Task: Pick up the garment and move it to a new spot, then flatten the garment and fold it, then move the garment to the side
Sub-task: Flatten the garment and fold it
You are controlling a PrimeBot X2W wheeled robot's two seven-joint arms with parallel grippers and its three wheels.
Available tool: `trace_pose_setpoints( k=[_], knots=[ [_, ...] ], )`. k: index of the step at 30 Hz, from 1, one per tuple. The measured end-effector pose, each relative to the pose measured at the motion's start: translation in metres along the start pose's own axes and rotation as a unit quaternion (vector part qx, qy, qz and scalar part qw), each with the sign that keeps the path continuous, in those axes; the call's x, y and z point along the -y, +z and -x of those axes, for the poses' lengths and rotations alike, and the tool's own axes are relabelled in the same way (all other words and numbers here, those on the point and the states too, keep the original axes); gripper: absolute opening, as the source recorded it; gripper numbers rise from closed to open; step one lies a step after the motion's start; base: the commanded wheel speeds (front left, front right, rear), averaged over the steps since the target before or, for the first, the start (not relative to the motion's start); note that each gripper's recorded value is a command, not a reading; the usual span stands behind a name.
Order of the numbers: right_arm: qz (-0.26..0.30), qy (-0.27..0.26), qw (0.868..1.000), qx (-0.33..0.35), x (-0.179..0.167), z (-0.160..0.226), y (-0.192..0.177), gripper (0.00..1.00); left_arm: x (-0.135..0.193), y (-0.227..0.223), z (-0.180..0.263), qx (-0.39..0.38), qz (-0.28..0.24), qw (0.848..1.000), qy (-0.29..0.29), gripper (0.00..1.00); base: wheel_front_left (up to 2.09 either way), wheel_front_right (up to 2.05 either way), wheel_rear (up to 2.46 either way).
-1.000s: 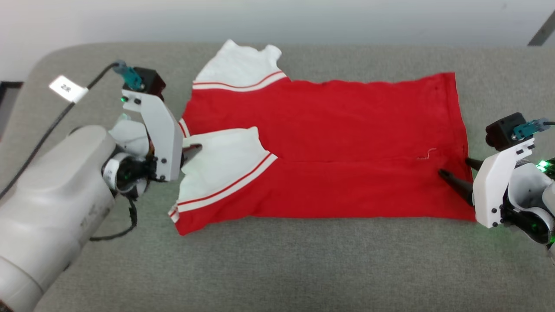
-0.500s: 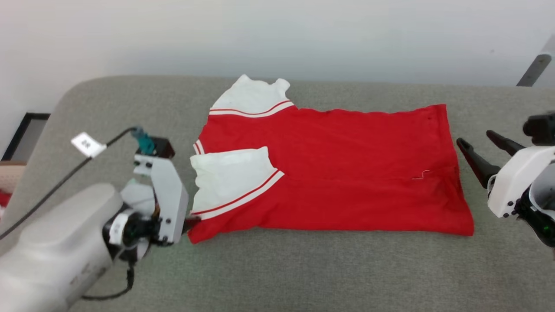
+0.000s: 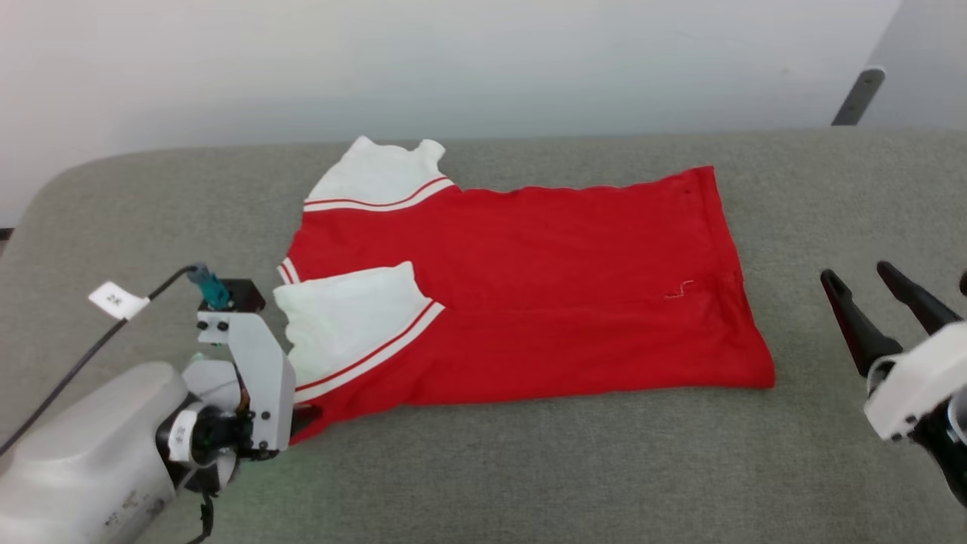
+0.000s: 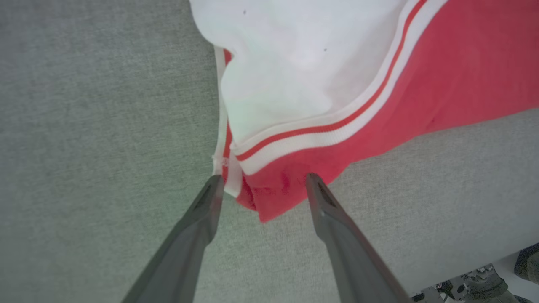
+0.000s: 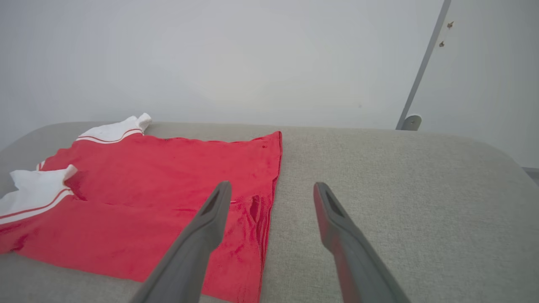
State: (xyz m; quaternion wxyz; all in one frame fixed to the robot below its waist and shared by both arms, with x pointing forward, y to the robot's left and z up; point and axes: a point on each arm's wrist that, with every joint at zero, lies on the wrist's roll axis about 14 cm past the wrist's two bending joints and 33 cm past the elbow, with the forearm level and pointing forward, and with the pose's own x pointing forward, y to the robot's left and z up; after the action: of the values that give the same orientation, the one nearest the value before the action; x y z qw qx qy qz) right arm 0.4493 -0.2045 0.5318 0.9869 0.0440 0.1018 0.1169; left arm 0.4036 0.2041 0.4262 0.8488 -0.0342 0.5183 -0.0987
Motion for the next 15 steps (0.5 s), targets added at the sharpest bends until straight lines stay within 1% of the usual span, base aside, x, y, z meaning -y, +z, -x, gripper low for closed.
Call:
trace_pose_setpoints(
  k=[3, 9, 11, 15],
  knots=[
    [-0.013, -0.021, 1.000, -0.001, 0.004, 0.015, -0.004, 1.00, 0.000, -0.002, -0.009, -0.007, 0.001, 1.000, 0.000, 1.00, 0.00, 0.00, 0.00],
    [-0.025, -0.045, 0.999, -0.008, 0.004, 0.034, -0.006, 1.00, -0.008, -0.013, -0.027, -0.039, 0.031, 0.999, 0.010, 1.00, 0.00, 0.00, 0.00],
    [-0.028, -0.050, 0.998, -0.016, 0.003, 0.037, -0.008, 1.00, -0.007, -0.016, -0.032, -0.052, 0.046, 0.998, 0.007, 0.00, 0.00, 0.00, 0.00],
    [-0.029, -0.049, 0.998, -0.041, 0.000, 0.037, -0.014, 1.00, -0.009, -0.017, -0.037, -0.061, 0.055, 0.997, 0.003, 0.00, 0.00, 0.00, 0.00]
  ],
)
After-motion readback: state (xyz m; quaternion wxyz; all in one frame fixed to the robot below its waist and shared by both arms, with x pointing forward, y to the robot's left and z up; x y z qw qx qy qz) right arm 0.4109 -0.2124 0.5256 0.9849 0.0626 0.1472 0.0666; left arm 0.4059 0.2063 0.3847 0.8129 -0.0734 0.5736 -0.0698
